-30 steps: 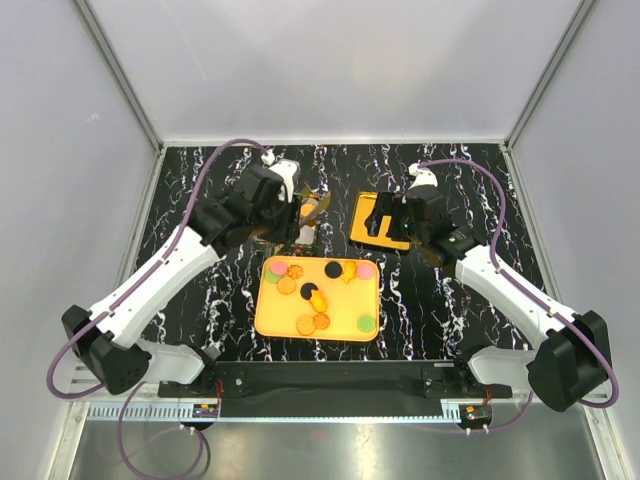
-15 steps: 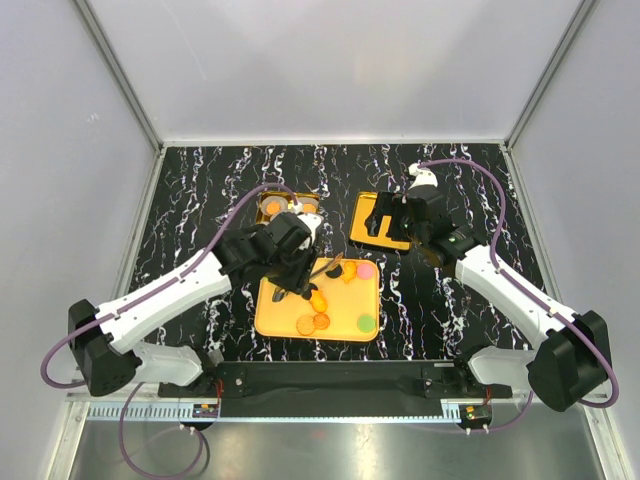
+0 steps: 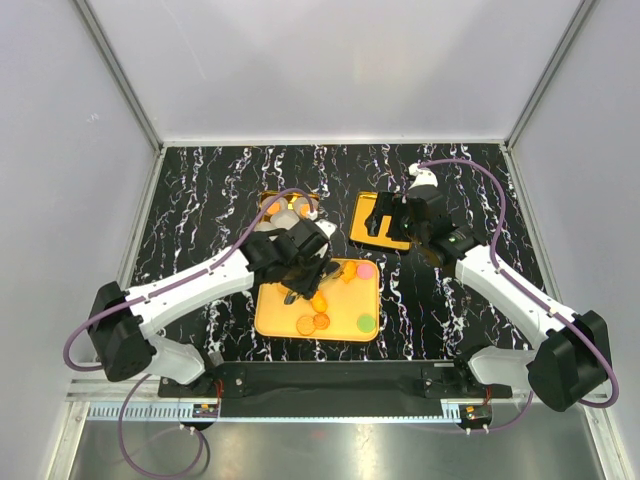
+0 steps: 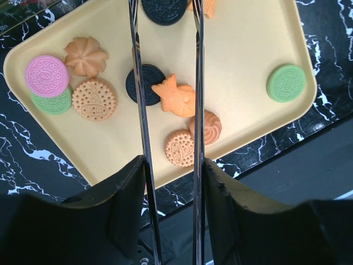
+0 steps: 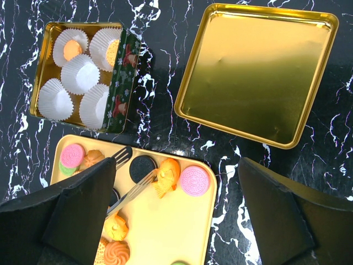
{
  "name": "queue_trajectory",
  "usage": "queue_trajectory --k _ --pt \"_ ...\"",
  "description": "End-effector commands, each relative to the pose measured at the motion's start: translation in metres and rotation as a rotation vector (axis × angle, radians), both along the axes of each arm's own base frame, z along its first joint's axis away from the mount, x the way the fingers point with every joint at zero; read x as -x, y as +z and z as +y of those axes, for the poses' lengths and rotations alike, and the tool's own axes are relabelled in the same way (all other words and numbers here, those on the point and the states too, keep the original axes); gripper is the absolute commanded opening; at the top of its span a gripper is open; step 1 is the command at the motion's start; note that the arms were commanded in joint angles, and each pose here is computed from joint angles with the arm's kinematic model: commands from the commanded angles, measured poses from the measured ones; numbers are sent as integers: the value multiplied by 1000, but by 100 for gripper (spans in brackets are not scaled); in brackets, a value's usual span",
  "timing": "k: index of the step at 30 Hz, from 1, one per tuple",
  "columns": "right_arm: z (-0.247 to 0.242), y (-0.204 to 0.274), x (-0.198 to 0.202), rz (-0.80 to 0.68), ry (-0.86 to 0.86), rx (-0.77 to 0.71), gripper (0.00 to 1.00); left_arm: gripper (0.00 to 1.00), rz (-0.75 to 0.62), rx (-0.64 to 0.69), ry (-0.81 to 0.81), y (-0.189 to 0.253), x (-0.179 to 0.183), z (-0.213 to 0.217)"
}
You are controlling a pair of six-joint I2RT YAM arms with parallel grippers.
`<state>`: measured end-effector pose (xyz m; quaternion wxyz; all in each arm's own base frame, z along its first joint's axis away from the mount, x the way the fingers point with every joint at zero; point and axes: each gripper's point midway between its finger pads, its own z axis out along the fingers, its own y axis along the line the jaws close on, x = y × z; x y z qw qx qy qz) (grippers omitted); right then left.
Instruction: Pack the cookies
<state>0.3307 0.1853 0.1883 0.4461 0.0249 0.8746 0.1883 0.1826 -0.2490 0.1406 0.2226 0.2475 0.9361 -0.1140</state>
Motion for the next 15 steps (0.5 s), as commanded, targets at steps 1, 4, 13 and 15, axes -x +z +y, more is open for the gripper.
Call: queue_trajectory --k 1,4,13,15 --pt "1 21 -10 -59 -10 -11 100 47 -54 12 18 2 -11 -6" --pt "2 20 -10 -57 -7 -11 100 47 -50 1 18 -3 -12 -6" --pt "2 18 -10 -52 -9 -7 100 47 -31 2 -6 -8 -9 -9" --pt "2 19 -10 -54 -9 -6 100 47 -31 -9 -2 -10 -9 -7"
